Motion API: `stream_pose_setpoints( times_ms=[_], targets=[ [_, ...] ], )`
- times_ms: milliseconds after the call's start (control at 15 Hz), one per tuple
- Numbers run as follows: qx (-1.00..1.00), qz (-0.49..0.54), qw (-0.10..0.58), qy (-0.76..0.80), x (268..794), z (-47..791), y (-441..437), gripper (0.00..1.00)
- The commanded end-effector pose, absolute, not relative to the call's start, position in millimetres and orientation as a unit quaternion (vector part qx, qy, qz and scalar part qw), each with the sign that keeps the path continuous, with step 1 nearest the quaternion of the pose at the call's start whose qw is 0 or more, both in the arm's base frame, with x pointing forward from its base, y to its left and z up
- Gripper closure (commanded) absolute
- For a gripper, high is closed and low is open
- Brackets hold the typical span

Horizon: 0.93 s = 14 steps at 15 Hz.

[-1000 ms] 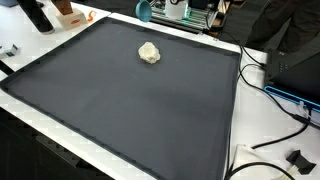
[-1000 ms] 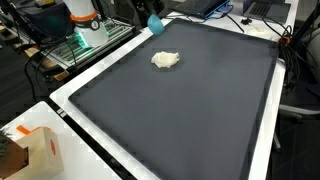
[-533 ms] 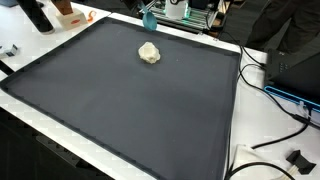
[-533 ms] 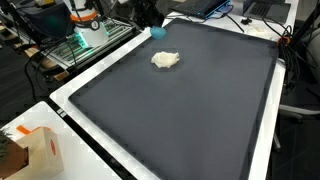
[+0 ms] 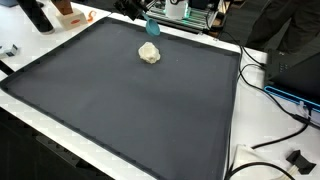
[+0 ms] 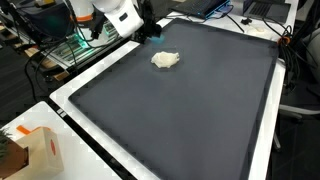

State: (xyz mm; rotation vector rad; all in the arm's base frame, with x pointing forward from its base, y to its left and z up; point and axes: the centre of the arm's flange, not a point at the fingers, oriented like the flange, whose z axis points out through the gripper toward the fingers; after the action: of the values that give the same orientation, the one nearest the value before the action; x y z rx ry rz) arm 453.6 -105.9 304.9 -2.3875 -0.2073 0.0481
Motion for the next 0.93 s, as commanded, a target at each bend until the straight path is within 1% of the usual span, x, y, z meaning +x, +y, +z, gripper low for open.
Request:
stream_pose_setpoints(
  times_ms=[0, 400, 867],
  targets=[
    [-0.912, 0.011, 0.403, -0.07, 460.7, 281.1, -126.7, 0.75],
    [-0.9, 0.0, 0.433, -0.038, 462.1, 248.5, -148.4, 0.75],
    [-0.901, 0.013, 0.433, 0.007, 472.3, 209.5, -157.4, 0.75]
  ],
)
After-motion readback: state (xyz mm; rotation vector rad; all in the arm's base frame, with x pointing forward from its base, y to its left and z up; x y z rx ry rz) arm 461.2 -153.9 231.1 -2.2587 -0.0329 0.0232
